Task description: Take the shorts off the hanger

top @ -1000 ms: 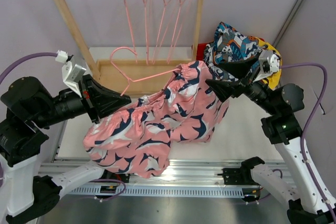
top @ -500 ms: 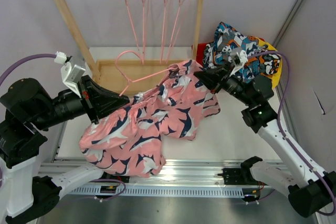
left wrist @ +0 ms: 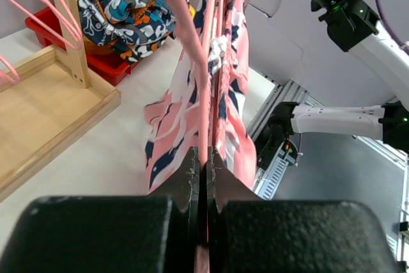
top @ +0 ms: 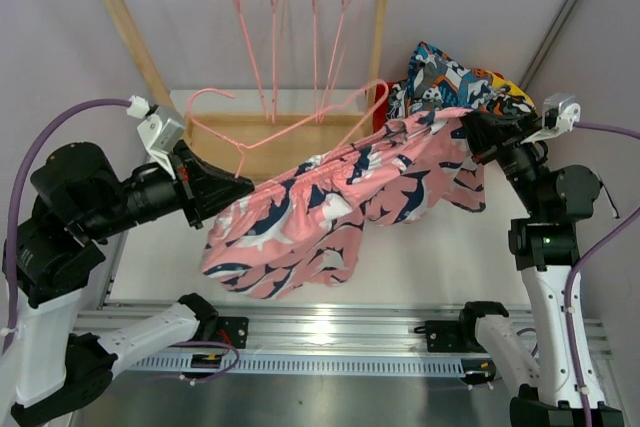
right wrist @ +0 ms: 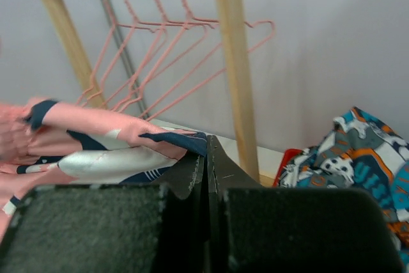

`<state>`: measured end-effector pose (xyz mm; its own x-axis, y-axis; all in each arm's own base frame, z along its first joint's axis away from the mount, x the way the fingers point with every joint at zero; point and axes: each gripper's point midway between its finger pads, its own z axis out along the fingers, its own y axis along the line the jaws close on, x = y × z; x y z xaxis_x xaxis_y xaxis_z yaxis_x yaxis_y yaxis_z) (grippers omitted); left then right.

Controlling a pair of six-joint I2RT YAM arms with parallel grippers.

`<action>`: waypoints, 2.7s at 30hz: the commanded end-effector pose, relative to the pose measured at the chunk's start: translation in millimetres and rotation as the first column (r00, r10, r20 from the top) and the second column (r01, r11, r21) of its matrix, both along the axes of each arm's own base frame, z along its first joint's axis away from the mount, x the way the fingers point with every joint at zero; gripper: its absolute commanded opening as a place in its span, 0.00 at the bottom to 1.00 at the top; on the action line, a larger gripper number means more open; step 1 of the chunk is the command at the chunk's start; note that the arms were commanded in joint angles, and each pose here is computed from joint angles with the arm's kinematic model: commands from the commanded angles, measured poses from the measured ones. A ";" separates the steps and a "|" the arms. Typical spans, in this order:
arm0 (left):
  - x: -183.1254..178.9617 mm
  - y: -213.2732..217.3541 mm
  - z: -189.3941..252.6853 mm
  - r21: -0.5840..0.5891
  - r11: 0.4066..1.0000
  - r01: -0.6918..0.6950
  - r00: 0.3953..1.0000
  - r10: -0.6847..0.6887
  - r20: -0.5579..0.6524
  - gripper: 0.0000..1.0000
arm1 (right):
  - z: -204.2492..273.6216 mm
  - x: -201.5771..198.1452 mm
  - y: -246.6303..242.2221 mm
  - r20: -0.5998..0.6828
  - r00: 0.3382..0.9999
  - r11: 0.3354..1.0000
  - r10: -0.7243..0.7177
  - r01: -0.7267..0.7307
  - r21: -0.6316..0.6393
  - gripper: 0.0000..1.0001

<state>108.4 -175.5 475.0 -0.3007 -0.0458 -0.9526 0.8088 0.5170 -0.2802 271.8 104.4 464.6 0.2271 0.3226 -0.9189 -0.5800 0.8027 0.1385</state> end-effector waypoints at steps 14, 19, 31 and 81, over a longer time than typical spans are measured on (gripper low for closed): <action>52.2 45.7 63.1 -0.253 0.897 -0.363 0.890 0.414 0.191 0.00 | -75.5 -29.7 71.2 -0.147 0.948 0.959 0.282 -0.282 0.016 0.00; 85.5 68.7 82.6 -0.293 0.794 -0.532 0.772 0.597 0.217 0.00 | -88.7 -49.4 90.4 -0.169 0.972 0.980 0.164 -0.180 -0.085 0.00; 84.1 160.3 1.8 0.080 0.489 -0.869 0.495 0.854 0.158 0.00 | 78.7 27.9 -45.7 -0.023 0.860 0.861 -0.509 0.509 -0.011 0.00; 404.4 114.1 -8.0 0.111 0.487 -0.867 0.496 0.863 0.090 0.03 | -242.3 150.1 -17.5 -0.586 0.804 0.885 0.100 0.197 0.421 0.99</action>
<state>501.4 -66.3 444.1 -0.2525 -0.1100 -0.9613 -0.0612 0.9933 -0.0976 448.2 60.4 217.4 -0.2345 0.7815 -0.5782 -0.1453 0.5599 0.8157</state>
